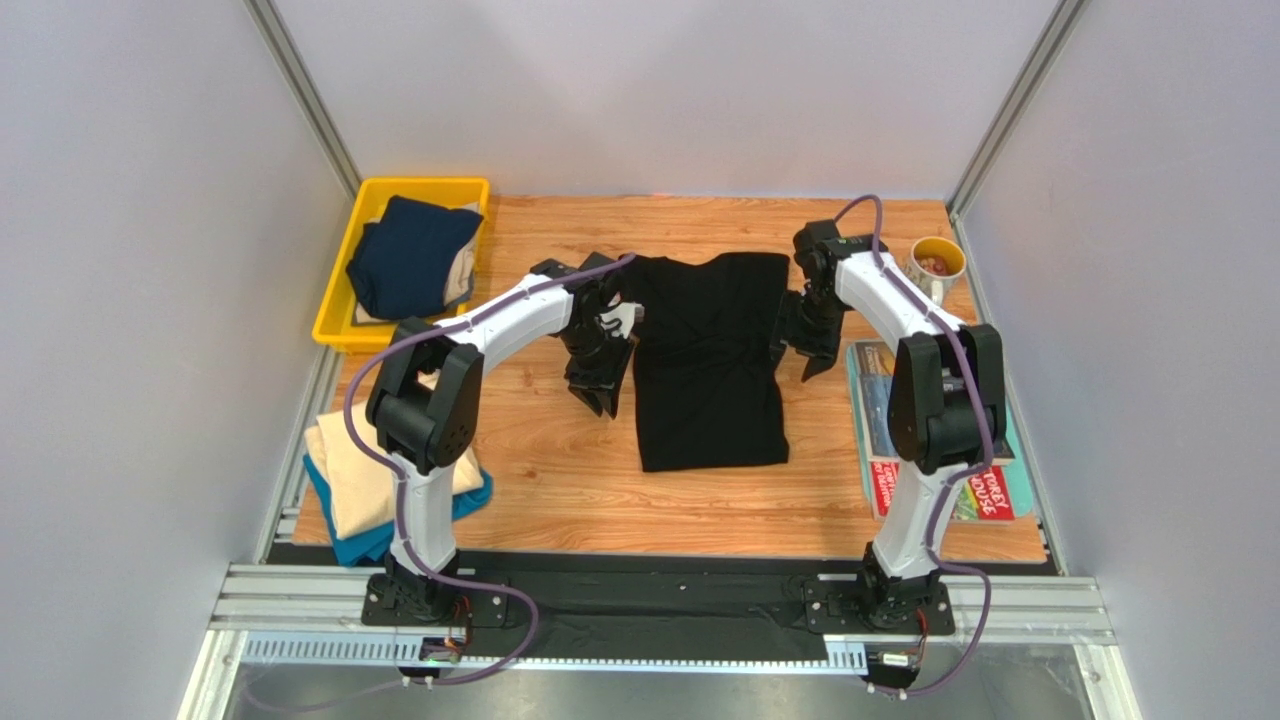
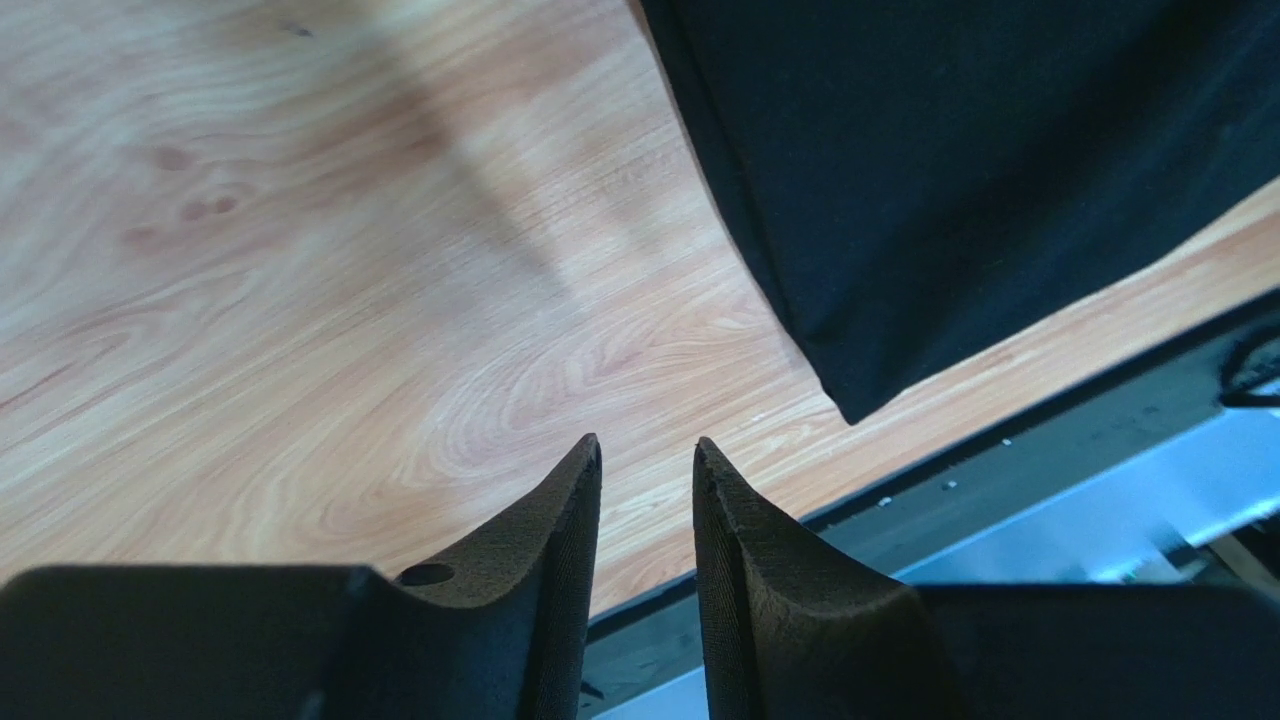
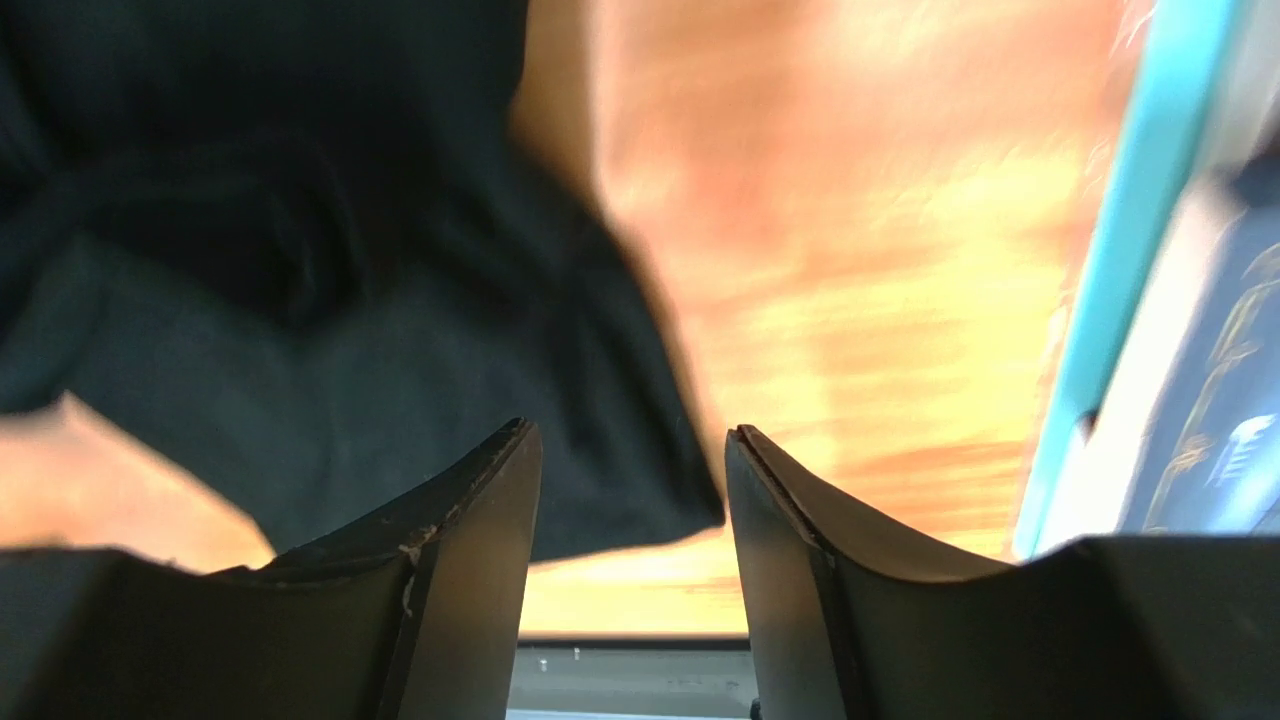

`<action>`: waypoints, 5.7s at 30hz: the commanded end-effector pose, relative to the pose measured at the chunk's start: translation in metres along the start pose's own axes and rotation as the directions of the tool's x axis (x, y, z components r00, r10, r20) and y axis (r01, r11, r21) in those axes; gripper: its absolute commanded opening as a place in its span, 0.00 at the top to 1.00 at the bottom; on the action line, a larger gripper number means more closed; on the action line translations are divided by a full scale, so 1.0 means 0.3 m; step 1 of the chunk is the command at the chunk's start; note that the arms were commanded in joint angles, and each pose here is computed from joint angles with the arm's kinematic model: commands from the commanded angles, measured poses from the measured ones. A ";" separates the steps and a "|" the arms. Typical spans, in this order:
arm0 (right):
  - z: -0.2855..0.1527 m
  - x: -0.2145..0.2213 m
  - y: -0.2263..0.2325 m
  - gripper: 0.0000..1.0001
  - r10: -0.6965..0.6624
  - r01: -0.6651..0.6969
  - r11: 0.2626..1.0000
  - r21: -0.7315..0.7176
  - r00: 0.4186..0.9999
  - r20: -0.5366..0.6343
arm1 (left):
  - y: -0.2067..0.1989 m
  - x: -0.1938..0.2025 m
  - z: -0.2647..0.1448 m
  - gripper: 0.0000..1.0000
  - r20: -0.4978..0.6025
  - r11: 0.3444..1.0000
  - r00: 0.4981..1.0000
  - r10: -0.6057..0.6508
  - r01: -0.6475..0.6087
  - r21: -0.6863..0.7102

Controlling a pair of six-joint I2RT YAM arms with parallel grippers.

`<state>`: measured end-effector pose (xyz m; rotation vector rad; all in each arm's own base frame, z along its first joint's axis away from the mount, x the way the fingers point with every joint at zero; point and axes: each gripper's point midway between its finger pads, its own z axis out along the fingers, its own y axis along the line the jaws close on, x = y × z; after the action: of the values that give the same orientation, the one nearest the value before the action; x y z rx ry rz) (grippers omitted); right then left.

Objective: Fold and stack the t-shirts
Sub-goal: Fold the tshirt

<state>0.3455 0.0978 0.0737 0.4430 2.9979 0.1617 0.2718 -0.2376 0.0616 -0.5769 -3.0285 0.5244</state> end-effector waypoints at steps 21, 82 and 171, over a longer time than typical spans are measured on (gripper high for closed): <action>0.105 0.341 -0.070 0.44 -0.050 0.045 0.999 -0.031 0.975 -0.218 | -0.063 0.024 0.089 0.62 -0.083 0.971 0.993 -0.083 0.099 0.219; 0.307 0.400 -0.029 0.50 -0.043 0.011 0.993 -0.113 0.958 -0.284 | -0.077 0.100 0.288 0.59 -0.110 0.946 0.961 -0.255 0.271 0.177; -0.090 -0.777 0.400 1.00 0.035 0.157 0.942 -0.296 0.832 0.553 | 0.080 -1.054 -0.284 1.00 0.727 0.980 0.672 -0.138 -0.012 0.197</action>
<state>0.5666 0.1444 0.1206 0.2124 2.4501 0.3401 0.5789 -0.2917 0.1280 -0.2175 -3.6799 1.1318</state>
